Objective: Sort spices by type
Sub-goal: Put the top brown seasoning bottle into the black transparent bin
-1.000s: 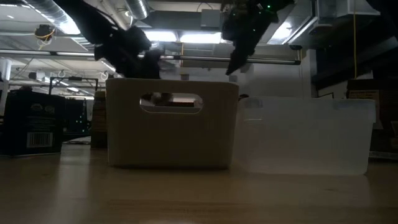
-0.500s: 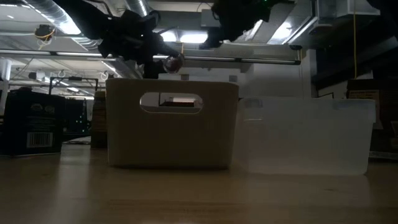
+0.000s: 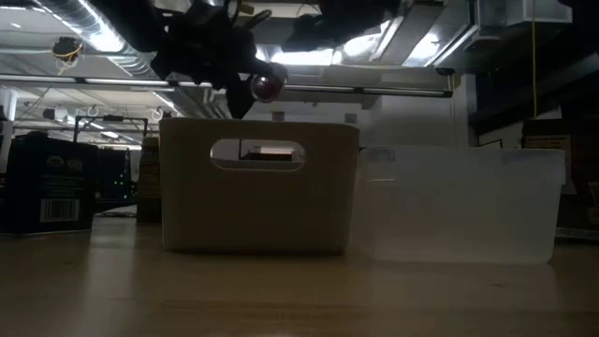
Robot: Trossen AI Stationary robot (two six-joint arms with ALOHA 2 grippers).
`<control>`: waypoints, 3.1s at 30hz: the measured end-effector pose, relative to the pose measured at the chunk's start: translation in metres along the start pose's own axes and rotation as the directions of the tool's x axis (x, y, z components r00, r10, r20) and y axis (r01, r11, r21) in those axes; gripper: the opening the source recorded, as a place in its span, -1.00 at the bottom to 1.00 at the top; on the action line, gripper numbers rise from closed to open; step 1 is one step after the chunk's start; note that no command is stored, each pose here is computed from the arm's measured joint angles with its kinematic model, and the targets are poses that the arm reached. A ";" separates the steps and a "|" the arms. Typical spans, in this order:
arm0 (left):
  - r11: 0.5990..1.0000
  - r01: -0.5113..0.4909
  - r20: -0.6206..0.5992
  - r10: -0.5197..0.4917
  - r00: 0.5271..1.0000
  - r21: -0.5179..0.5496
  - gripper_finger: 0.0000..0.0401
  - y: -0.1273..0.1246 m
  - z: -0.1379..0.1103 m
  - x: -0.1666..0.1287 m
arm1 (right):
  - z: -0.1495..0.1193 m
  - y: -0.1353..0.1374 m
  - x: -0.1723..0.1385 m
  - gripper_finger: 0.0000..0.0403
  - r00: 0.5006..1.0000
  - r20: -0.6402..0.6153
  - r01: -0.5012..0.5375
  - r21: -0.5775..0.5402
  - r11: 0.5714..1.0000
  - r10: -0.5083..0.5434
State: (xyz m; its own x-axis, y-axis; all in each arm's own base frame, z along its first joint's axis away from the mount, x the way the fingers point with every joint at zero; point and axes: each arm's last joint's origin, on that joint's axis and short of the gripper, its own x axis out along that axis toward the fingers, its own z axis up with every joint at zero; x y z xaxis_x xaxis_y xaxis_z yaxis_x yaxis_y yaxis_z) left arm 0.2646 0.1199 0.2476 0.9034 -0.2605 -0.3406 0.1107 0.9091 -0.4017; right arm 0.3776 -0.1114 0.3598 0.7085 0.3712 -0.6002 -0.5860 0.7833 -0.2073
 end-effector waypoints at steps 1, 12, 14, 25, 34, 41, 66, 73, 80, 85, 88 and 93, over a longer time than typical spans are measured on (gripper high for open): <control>1.000 0.002 -0.003 -0.002 1.000 0.013 -0.11 -0.002 0.000 0.002 | 0.002 0.002 0.002 0.78 1.000 0.002 -0.008 0.001 1.000 0.008; 0.992 0.040 -0.021 -0.038 0.999 0.124 -0.11 -0.026 -0.003 0.019 | 0.029 0.032 0.027 0.78 0.998 -0.016 -0.062 -0.059 0.996 0.061; 0.988 0.056 -0.009 -0.055 0.998 0.146 -0.11 -0.030 -0.002 0.022 | 0.033 0.037 0.032 0.78 0.998 -0.060 -0.031 -0.074 0.997 0.027; 0.972 0.116 0.006 -0.119 0.993 0.205 -0.11 -0.052 -0.001 0.033 | 0.045 0.055 0.044 0.78 0.993 -0.116 0.000 -0.038 0.999 -0.005; 0.973 0.073 0.014 -0.078 0.997 0.217 -0.09 -0.057 -0.003 0.037 | 0.044 0.055 0.043 0.78 0.991 -0.130 0.000 -0.012 1.000 -0.002; 0.974 0.074 0.051 -0.087 0.995 0.213 -0.09 -0.058 0.001 0.037 | 0.043 0.056 0.043 0.78 0.991 -0.135 -0.013 -0.006 1.000 0.012; 0.980 0.075 0.050 -0.085 0.995 0.186 -0.08 -0.057 0.001 0.037 | 0.045 0.061 0.054 0.78 0.992 -0.112 -0.066 -0.015 0.998 0.064; 0.981 0.078 0.046 -0.088 0.995 0.178 -0.08 -0.057 0.001 0.037 | 0.039 0.064 0.075 0.78 0.979 -0.203 -0.038 -0.032 0.999 0.031; 0.981 0.083 0.043 -0.091 0.995 0.174 -0.08 -0.057 0.000 0.037 | 0.039 0.063 0.076 0.57 0.978 -0.210 -0.020 -0.038 0.999 0.012; 0.982 0.082 0.044 -0.091 0.995 0.169 -0.08 -0.057 0.001 0.037 | 0.039 0.062 0.075 0.22 0.974 -0.226 0.008 -0.046 0.999 -0.018; 0.983 0.082 0.044 -0.091 0.995 0.162 -0.08 -0.057 0.001 0.037 | 0.039 0.061 0.075 0.03 0.972 -0.233 0.022 -0.048 0.999 -0.033; 0.984 0.082 0.043 -0.090 0.995 0.159 -0.08 -0.057 0.001 0.037 | 0.039 0.061 0.075 -0.03 0.971 -0.236 0.023 -0.047 0.999 -0.033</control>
State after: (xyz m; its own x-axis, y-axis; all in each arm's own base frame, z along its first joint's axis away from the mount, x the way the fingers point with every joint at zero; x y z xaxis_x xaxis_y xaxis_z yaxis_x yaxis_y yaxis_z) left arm 0.2920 0.0584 0.2584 0.9068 -0.3272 -0.2659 0.2492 0.9246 -0.2880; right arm 0.4105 -0.0160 0.3321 0.6149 0.2167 -0.7583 -0.5877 0.7670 -0.2574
